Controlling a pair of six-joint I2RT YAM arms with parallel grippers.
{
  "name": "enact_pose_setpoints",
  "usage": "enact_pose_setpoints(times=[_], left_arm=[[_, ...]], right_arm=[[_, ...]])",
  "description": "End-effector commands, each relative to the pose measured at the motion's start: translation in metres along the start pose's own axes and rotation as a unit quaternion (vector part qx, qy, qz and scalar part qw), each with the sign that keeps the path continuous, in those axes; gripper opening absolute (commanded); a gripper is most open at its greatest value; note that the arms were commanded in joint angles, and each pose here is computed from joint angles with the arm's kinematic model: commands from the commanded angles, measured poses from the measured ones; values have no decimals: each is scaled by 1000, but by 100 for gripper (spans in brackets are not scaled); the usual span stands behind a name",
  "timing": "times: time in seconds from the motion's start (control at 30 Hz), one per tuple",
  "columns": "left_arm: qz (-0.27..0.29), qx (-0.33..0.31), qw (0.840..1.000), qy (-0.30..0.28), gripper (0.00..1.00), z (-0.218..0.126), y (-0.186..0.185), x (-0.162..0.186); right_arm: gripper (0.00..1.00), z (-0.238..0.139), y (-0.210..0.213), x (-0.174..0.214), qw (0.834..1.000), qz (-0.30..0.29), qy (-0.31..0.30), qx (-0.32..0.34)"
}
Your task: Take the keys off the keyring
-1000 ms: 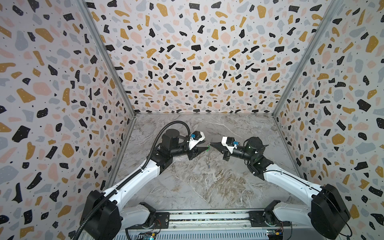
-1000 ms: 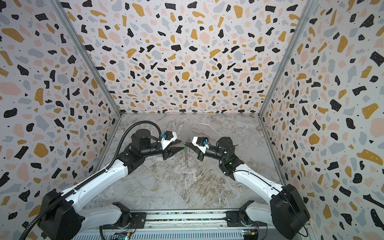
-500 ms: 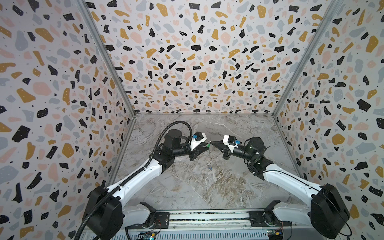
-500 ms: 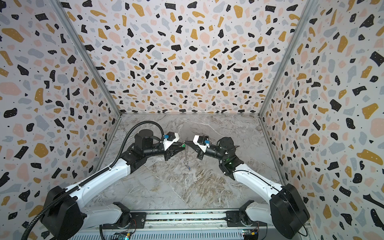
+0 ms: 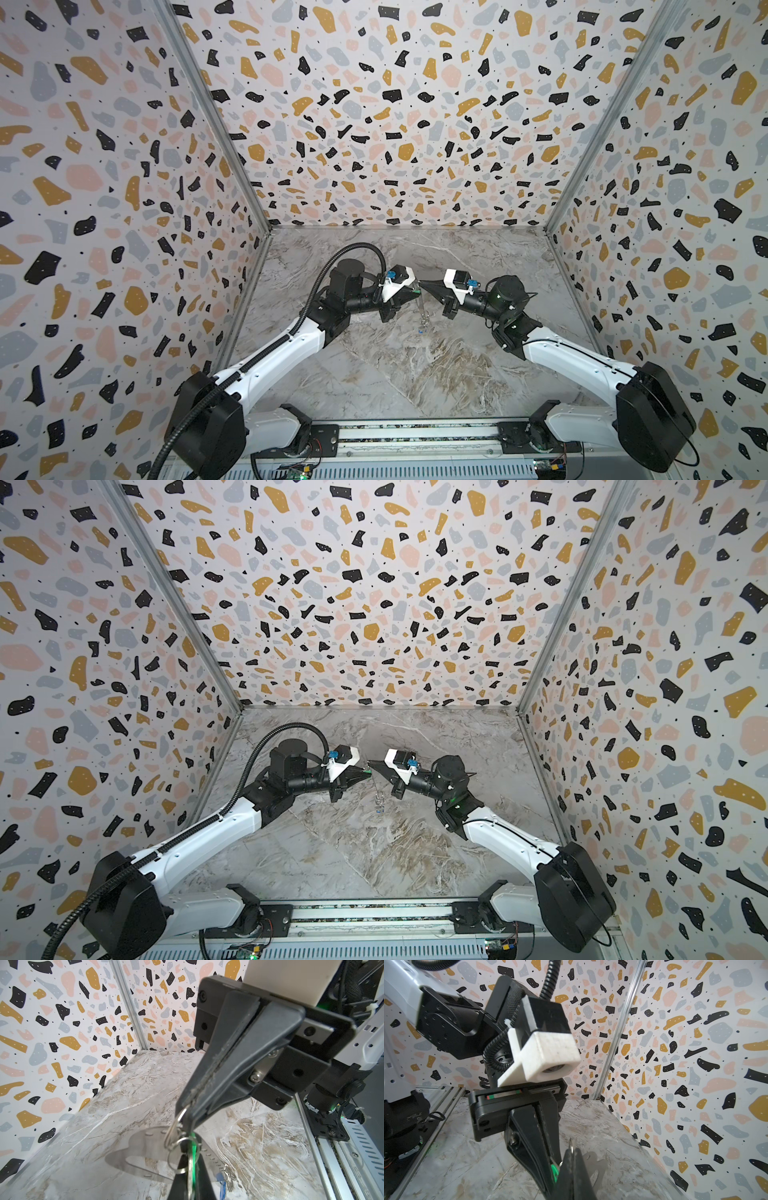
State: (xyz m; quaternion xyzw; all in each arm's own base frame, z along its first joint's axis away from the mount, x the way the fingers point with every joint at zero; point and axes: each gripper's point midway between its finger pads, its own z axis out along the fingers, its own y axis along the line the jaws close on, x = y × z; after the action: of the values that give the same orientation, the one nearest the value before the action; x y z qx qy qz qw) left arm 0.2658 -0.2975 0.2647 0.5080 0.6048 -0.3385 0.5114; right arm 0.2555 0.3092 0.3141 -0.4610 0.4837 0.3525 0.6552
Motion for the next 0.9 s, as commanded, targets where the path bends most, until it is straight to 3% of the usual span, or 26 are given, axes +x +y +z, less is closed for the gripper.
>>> enact_pose_setpoints(times=[0.0,0.63,0.87], left_arm=[[26,-8,1000,-9,0,2,1,-12],[39,10,999,21,0,13,-1,-8],[12,-39,997,69,0,4,20,19]], right_arm=[[0,0,-9,-20,999,-7,-29,31],[0,0,-4,-19,998,1,-41,38],[0,-7,-18,-3,997,5,-11,77]])
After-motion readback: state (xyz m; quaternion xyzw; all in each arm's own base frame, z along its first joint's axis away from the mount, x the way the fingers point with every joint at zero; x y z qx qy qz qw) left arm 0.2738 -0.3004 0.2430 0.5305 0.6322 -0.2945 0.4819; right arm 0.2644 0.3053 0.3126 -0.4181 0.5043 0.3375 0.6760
